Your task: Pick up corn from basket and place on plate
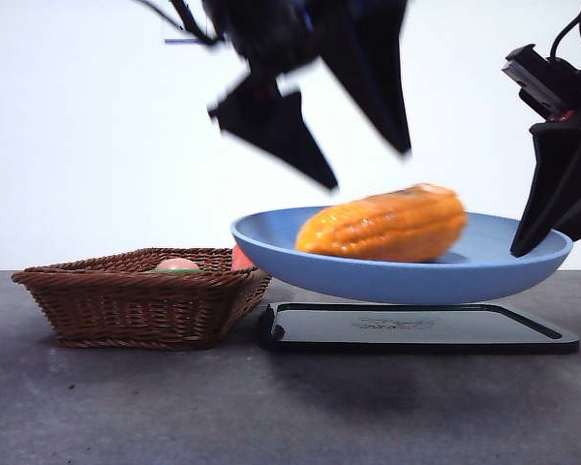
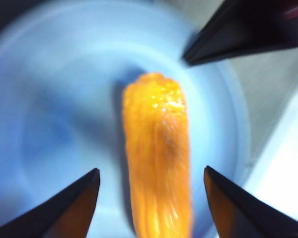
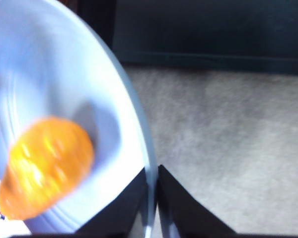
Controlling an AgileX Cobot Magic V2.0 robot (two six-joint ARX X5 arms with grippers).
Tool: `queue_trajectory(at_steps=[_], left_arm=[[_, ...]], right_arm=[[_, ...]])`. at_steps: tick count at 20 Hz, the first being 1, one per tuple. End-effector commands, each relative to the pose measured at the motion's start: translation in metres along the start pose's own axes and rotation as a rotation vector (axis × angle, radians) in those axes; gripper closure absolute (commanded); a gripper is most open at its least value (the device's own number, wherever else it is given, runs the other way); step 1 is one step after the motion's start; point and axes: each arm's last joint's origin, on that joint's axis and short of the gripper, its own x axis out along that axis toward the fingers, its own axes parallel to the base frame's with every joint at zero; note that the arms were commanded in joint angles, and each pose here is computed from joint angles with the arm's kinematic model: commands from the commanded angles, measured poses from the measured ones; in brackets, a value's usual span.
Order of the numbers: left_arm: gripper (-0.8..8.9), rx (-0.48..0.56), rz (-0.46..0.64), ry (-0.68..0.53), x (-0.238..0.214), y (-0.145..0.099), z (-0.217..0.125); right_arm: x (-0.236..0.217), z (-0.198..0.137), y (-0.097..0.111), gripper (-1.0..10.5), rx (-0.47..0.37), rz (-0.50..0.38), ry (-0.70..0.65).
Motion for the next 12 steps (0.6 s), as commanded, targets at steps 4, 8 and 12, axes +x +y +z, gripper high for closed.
queue_trajectory(at_steps=[4,8,12], left_arm=[[4.73,0.042,-0.023,-0.176,-0.063,-0.019,0.004],[4.73,0.057,-0.032,-0.256,-0.105,-0.028,-0.006],[4.73,0.055,-0.041,-0.319,-0.136,-0.034,-0.017]], right_arm=[[-0.003,0.011,-0.015,9.4,0.052,-0.028,-0.033],[0.003,0.032,-0.032,9.4,0.111,-0.051,-0.02],[0.012,0.07,-0.04,9.4,0.131,-0.058,-0.021]])
